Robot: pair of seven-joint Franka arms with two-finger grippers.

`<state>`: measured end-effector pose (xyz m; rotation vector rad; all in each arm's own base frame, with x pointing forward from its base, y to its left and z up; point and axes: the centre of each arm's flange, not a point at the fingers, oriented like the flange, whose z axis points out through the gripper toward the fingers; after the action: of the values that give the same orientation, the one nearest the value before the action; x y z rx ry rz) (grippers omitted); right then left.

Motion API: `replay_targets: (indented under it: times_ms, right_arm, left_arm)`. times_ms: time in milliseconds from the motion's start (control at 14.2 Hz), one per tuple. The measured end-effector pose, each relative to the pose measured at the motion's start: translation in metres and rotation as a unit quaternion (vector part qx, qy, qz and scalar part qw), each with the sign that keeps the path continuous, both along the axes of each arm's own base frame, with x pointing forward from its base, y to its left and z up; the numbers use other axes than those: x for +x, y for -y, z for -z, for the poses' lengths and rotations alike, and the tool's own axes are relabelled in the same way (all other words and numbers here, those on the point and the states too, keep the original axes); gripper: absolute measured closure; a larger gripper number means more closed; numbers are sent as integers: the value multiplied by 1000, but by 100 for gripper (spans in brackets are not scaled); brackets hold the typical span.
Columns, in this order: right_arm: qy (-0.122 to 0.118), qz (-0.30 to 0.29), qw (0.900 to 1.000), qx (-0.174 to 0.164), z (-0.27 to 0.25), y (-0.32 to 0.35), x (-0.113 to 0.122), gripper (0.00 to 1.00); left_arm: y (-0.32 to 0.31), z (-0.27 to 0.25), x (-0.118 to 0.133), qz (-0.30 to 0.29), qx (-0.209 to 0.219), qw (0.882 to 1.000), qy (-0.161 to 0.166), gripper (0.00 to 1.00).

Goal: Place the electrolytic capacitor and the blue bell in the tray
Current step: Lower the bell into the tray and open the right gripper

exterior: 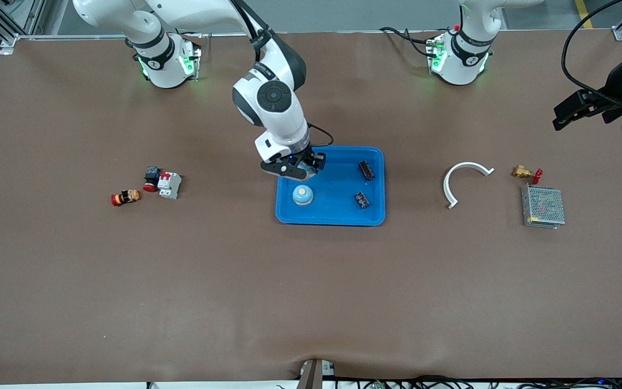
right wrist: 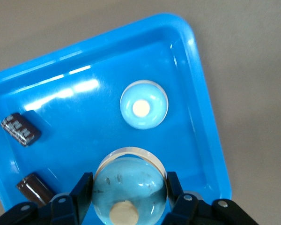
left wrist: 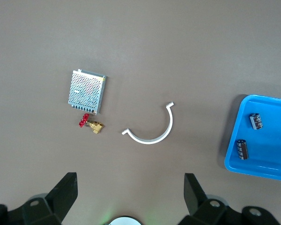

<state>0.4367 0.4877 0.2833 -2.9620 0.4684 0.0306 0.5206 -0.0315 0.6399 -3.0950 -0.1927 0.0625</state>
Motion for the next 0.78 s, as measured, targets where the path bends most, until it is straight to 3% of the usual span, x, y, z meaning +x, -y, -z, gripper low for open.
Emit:
replay_targets:
  times_ms: [353, 777]
  right_arm:
    - [-1, -3, 1000, 1, 6, -15, -23, 32]
    - [8, 2, 1000, 7, 39, -14, -23, 32]
  left_arm:
    - [-1, 4, -1, -1, 0, 1000, -6, 0]
    - [-1, 6, -1, -1, 0, 1000, -9, 0]
